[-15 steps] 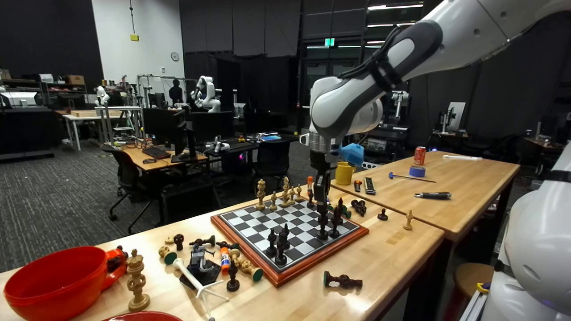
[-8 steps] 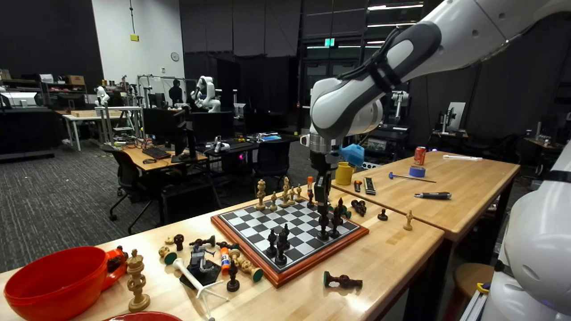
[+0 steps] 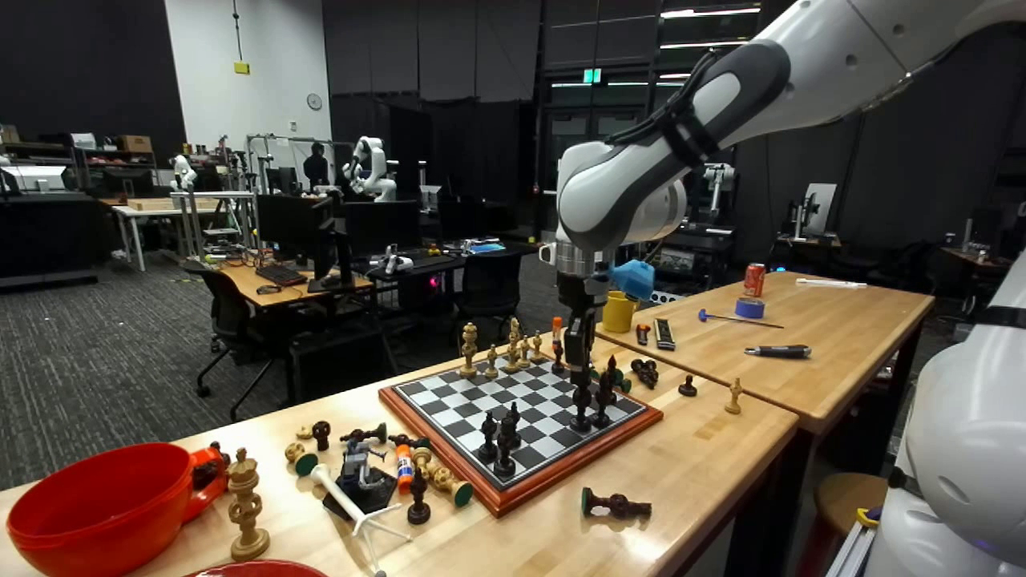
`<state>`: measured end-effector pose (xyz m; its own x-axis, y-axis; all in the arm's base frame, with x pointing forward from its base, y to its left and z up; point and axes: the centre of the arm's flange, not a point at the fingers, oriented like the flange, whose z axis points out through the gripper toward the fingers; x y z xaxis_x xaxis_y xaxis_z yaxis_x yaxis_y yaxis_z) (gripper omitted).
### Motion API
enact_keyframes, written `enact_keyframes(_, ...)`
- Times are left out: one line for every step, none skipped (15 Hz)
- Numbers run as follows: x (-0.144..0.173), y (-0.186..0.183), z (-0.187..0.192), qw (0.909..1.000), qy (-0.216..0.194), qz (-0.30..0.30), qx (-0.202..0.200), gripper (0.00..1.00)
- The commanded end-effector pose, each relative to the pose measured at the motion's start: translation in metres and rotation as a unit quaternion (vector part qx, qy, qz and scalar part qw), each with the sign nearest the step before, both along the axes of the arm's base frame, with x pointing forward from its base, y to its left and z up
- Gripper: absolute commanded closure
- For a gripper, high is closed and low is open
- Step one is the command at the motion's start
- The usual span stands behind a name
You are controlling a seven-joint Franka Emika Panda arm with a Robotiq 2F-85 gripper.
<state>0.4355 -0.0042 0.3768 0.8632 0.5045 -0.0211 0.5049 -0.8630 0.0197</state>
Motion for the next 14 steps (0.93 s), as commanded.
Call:
enact_keyframes(0.000, 0.001, 0.005, 1.0000, 0.001, -0.002, -0.005, 0.27)
enact_keyframes(0.000, 0.002, 0.005, 1.0000, 0.001, -0.001, -0.006, 0.20)
enact_keyframes(0.000, 0.002, 0.006, 1.0000, 0.000, -0.001, -0.006, 0.14)
enact_keyframes(0.000, 0.003, 0.007, 1.0000, -0.001, 0.000, -0.006, 0.08)
enact_keyframes(0.000, 0.003, 0.008, 1.0000, -0.003, 0.001, -0.006, 0.02)
enact_keyframes(0.000, 0.004, 0.009, 1.0000, -0.005, 0.002, -0.006, 0.01)
enact_keyframes(0.000, 0.005, 0.010, 1.0000, -0.007, 0.003, -0.006, 0.00)
enact_keyframes(0.001, 0.005, 0.013, 0.9999, -0.011, 0.003, -0.007, 0.00)
enact_keyframes(0.003, 0.005, 0.016, 0.9998, -0.016, 0.002, -0.007, 0.00)
enact_keyframes(0.006, 0.005, 0.020, 0.9998, -0.021, 0.000, -0.006, 0.00)
enact_keyframes(0.009, 0.003, 0.026, 0.9996, -0.027, -0.003, -0.004, 0.00)
enact_keyframes(0.012, 0.002, 0.031, 0.9995, -0.032, -0.007, -0.002, 0.00)
enact_keyframes(0.016, 0.000, 0.037, 0.9992, -0.038, -0.013, 0.001, 0.00)
enact_keyframes(0.020, -0.003, 0.044, 0.9988, -0.045, -0.019, 0.004, 0.00)
